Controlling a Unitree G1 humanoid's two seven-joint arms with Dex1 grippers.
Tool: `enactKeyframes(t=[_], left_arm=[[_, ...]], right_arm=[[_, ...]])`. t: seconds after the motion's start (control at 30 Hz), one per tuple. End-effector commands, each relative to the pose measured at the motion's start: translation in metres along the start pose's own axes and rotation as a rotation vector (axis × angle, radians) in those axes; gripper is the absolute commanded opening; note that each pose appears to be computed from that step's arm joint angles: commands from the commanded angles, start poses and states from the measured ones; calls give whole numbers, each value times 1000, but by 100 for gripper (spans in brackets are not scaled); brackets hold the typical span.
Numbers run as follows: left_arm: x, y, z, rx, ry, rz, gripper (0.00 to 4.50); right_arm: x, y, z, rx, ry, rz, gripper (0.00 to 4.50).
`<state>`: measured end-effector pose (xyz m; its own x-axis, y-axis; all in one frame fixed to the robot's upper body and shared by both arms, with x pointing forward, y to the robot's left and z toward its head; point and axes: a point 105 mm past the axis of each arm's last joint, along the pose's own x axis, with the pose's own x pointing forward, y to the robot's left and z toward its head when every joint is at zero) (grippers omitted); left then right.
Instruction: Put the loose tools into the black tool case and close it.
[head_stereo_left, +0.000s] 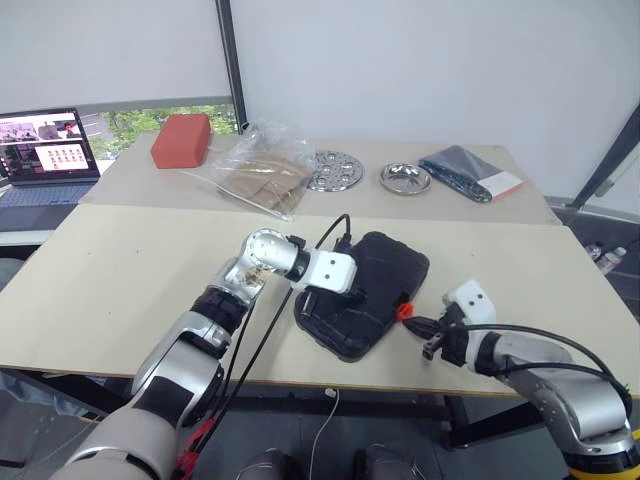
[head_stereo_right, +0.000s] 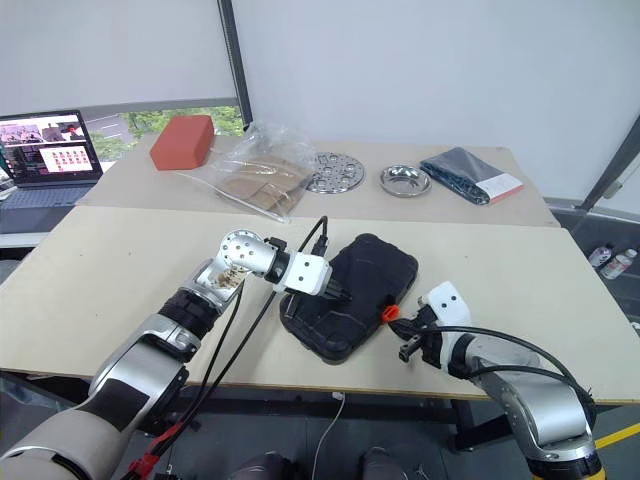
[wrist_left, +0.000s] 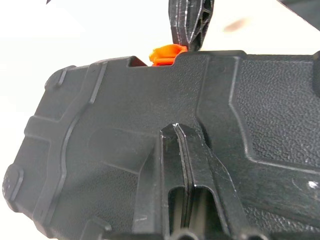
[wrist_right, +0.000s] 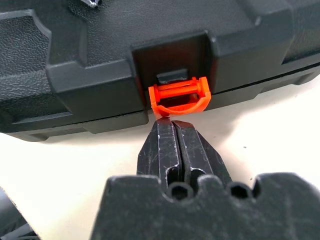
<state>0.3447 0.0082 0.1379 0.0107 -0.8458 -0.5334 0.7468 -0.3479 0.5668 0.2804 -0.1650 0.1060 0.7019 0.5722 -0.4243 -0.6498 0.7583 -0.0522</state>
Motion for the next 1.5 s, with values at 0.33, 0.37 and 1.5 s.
enactKeyframes(t=[0.33,0.37,1.5], left_arm=[[15,-35,-40,-137,129,-104,3],[15,-35,-40,-138,129,-103,3],[-59,-22,-57,-522,46,142,121]], right_arm=[[-6,-15,5,-49,-67,-40,0],[-2,-15,8,-53,-75,-40,0],[-47,-2,55,-132,-192,90,133]])
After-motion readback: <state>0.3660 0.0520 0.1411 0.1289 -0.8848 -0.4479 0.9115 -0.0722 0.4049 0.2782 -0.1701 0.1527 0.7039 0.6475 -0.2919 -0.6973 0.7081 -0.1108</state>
